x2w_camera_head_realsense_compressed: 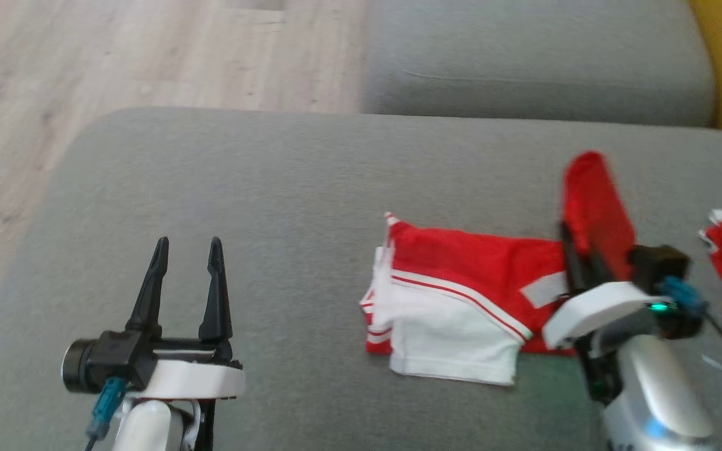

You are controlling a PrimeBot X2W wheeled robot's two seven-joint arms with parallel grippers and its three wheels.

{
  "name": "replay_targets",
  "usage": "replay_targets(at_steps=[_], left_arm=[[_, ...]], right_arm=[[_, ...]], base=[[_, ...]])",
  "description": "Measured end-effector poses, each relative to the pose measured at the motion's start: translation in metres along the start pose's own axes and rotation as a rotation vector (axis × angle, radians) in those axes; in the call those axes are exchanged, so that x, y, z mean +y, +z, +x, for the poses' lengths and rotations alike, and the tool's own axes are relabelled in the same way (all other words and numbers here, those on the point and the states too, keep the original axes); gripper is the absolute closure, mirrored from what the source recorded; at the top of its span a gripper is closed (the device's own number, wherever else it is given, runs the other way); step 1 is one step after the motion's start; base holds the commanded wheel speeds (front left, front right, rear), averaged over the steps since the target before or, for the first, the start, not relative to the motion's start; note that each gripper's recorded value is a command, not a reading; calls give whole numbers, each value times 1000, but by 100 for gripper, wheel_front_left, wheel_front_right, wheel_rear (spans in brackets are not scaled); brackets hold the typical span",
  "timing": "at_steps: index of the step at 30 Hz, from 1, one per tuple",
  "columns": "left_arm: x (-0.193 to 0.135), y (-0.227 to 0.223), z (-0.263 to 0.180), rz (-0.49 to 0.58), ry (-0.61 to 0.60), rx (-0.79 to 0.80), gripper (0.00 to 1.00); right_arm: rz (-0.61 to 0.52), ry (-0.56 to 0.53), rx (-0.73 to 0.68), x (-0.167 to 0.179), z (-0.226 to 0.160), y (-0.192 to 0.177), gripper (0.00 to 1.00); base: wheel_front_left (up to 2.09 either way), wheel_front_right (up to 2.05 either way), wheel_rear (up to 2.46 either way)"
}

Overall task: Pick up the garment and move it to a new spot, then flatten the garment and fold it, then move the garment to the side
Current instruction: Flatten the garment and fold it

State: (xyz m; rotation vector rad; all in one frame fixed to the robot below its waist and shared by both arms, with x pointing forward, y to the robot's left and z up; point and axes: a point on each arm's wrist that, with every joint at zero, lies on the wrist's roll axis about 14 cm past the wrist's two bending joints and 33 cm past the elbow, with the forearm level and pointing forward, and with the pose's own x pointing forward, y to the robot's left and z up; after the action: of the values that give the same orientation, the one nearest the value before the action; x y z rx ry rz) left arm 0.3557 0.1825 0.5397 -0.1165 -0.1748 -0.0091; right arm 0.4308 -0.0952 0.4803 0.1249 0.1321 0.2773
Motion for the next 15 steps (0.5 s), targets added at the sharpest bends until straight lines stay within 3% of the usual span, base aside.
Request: replay_targets(at_steps=[7, 15], left_arm=[[26, 10, -21, 15, 83, -23, 0], [53, 15, -44, 52, 158, -21, 0]], right_arm=[[7, 257, 59, 90, 7, -14, 100], [29, 404, 211, 142, -2, -61, 100]], base=[[0, 0, 0], [0, 0, 0]])
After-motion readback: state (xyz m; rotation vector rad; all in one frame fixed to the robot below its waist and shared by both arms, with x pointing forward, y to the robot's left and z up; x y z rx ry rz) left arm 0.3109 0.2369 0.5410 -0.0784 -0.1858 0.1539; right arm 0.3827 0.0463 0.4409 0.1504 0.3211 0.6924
